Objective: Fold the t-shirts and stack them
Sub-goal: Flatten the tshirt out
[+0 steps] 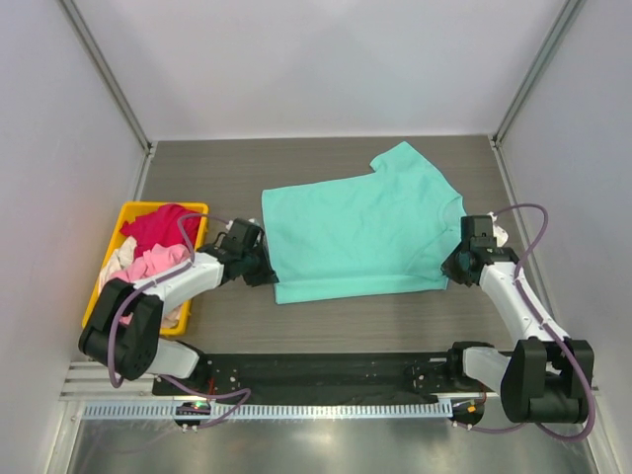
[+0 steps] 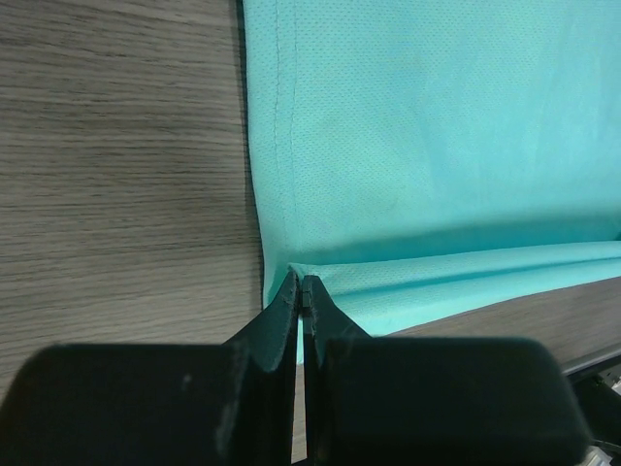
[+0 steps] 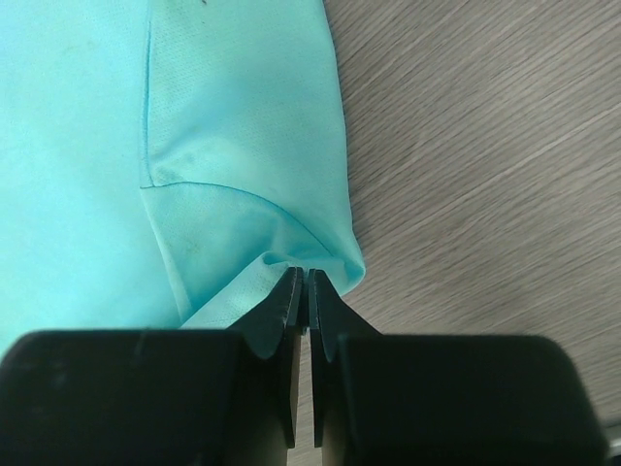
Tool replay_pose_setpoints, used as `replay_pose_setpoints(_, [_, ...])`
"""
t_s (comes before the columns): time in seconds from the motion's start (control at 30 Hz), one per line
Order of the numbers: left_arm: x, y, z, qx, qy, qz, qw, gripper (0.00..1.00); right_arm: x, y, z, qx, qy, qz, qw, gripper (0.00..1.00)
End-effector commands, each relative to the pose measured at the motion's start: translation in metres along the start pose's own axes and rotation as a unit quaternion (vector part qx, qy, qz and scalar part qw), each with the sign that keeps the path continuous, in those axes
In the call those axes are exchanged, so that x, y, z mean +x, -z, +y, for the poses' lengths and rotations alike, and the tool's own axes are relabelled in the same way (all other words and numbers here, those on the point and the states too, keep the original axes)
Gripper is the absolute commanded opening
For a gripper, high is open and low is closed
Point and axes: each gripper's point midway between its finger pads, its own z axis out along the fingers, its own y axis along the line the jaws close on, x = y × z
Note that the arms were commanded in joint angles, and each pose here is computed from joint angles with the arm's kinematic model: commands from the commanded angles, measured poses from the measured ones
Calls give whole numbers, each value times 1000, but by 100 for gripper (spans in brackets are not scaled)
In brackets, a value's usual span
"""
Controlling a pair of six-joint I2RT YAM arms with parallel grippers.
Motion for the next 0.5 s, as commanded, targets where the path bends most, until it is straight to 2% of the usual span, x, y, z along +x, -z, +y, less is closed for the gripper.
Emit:
replay_pose_setpoints(0.0, [-11,6,-1,-3,-6,-31,999,0,-16,5,-9,18,-7,-42,999,11])
replay_pose_setpoints(0.1, [-9,7,0,-4,-5,-31,1000,0,-16,6,-5,12,-8,-40,999,12])
replay_pose_setpoints(0.13, [-9,8,1,-4,-4,-31,999,0,-18,8,-4,9,-10,-41,999,17])
replay_pose_setpoints(0.2, [-9,9,1,-3,-4,-33,999,0,-19,9,-3,8,-11,-42,999,17])
replay_pose_setpoints(0.3, [-8,10,1,-5,-3,-33,999,0,-23,12,-3,8,-14,-52,999,13])
replay_pose_setpoints(0.33, [-7,10,1,-6,-5,-33,999,0,-23,13,-3,6,-15,-53,998,4])
replay_pose_setpoints(0.37, [-7,11,1,-6,-4,-33,999,0,-25,15,-2,4,-18,-58,998,1])
replay_pose_setpoints(0.47, [-6,11,2,-7,-5,-34,999,0,-28,20,3,-12,-26,-69,997,1])
